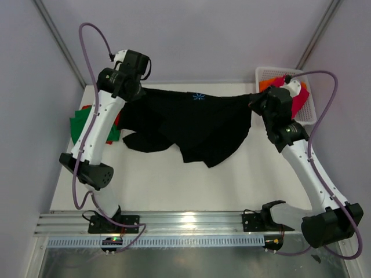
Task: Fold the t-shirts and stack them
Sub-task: Flatten out the tshirt
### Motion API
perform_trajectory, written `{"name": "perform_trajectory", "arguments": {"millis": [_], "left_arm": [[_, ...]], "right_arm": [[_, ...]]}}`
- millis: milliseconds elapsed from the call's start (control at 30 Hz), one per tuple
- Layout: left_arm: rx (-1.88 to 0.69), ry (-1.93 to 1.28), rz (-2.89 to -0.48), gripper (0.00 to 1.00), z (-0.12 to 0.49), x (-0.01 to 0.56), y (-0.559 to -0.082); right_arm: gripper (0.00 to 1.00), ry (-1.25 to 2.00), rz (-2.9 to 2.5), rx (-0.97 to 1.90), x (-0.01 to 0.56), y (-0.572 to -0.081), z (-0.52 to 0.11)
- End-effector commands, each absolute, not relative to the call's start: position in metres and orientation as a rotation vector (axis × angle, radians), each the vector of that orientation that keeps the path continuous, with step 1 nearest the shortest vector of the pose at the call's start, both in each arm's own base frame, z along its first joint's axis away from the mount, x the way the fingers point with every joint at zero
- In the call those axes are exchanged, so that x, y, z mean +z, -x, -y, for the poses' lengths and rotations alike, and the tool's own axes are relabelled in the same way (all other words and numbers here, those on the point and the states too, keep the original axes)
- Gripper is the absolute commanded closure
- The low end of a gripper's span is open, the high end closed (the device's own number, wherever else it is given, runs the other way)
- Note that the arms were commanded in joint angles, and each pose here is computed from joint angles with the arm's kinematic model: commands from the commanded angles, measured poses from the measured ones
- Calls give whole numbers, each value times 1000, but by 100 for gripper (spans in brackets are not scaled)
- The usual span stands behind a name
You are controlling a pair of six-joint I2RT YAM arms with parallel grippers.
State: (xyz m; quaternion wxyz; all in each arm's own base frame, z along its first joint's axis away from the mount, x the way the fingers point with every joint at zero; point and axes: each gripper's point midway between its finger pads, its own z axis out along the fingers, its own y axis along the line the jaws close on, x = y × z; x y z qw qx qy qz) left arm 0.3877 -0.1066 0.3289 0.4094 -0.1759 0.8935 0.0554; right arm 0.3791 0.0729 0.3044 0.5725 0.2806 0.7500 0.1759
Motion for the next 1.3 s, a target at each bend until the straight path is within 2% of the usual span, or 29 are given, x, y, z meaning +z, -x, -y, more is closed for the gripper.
{"name": "perform_trajectory", "arguments": {"millis": [0, 400, 533, 733, 900, 1033, 1267], "left_arm": [[514, 427, -2361, 100, 45, 323, -328], [467, 592, -2133, 100, 20, 378, -338], [377, 593, -2005, 100, 19, 410, -345], [182, 577, -1697, 98, 15, 495, -344], [118, 532, -1599, 98, 13, 532, -332], [-46, 470, -1600, 100, 29, 543, -316], [-172, 402, -1692, 100, 48, 528, -297]], "right_arm": [[97, -637, -1647, 328, 357, -390, -46], [97, -597, -1455, 272, 466, -389, -11], [97, -577, -1395, 269, 501, -388, -5], [97, -531, -1269, 283, 571, -376, 0], [97, -526, -1246, 324, 587, -375, -4], [97, -530, -1229, 385, 594, -364, -9], [97, -540, -1254, 419, 598, -333, -11]]}}
